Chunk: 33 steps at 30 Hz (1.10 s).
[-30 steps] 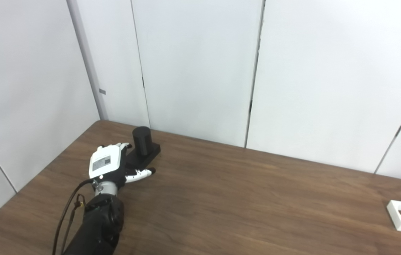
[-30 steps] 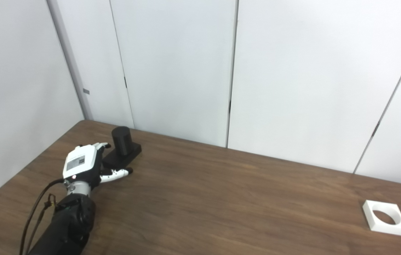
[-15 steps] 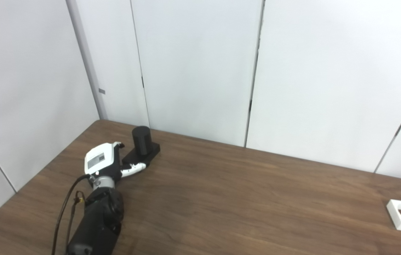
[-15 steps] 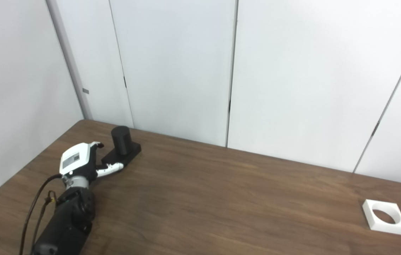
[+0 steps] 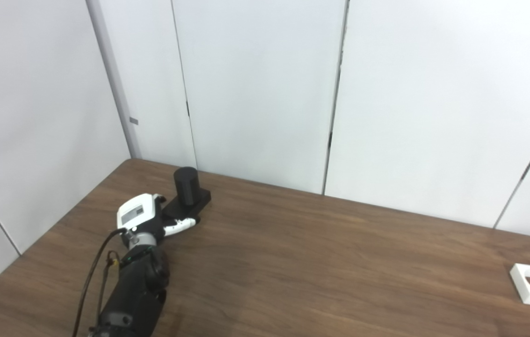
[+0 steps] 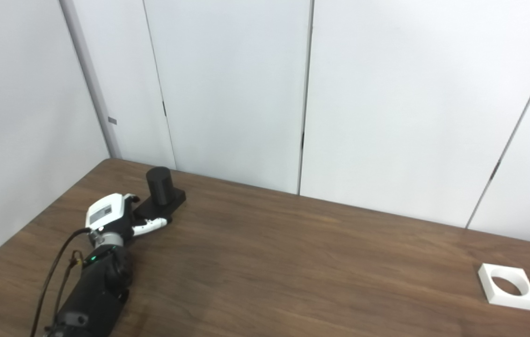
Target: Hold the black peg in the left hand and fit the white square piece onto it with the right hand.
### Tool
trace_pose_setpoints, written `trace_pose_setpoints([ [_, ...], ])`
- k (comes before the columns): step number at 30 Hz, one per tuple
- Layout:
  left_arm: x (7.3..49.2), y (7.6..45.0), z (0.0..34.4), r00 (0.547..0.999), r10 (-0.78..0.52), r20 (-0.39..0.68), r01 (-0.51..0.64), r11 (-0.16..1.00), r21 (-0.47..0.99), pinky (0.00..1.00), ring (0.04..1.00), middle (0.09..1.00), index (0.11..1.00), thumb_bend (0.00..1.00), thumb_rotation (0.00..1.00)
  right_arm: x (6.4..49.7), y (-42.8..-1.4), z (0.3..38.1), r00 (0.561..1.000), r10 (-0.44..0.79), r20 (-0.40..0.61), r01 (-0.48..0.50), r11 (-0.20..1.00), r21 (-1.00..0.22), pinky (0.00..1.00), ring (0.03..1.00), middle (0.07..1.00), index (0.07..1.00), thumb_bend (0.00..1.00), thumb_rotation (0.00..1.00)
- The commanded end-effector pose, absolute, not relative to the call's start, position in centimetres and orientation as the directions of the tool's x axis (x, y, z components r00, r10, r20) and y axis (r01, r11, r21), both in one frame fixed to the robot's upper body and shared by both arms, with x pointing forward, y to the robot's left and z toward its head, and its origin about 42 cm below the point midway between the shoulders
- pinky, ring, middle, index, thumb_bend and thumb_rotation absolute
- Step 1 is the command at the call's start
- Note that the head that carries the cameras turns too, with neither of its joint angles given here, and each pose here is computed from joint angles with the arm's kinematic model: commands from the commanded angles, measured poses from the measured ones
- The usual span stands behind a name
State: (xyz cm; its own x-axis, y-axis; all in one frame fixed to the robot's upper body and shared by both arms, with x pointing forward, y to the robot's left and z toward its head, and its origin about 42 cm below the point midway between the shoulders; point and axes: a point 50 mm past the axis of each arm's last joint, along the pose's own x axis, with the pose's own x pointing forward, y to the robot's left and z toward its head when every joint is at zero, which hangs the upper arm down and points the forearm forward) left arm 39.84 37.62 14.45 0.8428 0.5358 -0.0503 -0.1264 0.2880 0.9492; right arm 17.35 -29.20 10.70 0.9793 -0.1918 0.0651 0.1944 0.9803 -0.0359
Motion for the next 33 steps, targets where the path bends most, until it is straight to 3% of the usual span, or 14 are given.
trace_pose_setpoints([
  [1, 41.7, 37.64, 17.49, 0.845, 0.531, 0.06, -0.202, 0.212, 0.956, 1.0, 0.908, 0.866, 0.786, 0.91, 0.64, 16.84, -27.88, 9.94, 0.977, -0.208, 0.051, 0.208, 0.978, 0.002, 0.76, 0.889, 0.869, 0.89, 0.85, 0.96],
  [10, 42.26, 37.06, 17.37, 0.852, 0.522, 0.02, -0.16, 0.224, 0.961, 1.0, 0.928, 0.88, 0.779, 0.94, 0.67, 16.71, -27.88, 10.16, 0.978, -0.201, 0.06, 0.201, 0.98, -0.005, 0.76, 0.893, 0.874, 0.889, 0.84, 0.95],
  [26, 42.22, 37.19, 17.43, 0.835, 0.55, 0.021, -0.163, 0.211, 0.964, 0.98, 0.917, 0.865, 0.759, 0.85, 0.55, 16.7, -27.94, 10.26, 0.98, -0.184, 0.078, 0.186, 0.982, -0.021, 0.76, 0.903, 0.884, 0.898, 0.82, 0.95],
  [30, 42.17, 37.33, 17.44, 0.829, 0.558, 0.038, -0.182, 0.204, 0.962, 0.95, 0.891, 0.843, 0.719, 0.81, 0.54, 16.71, -27.84, 10.41, 0.985, -0.153, 0.082, 0.154, 0.988, 0.001, 0.88, 0.955, 0.946, 0.95, 0.81, 0.97],
  [33, 42.13, 37.39, 17.36, 0.824, 0.564, 0.057, -0.209, 0.209, 0.955, 0.91, 0.864, 0.809, 0.65, 0.78, 0.47, 16.6, -27.82, 10.36, 0.984, -0.157, 0.079, 0.158, 0.987, -0.001, 0.89, 0.967, 0.954, 0.958, 0.8, 0.98],
])
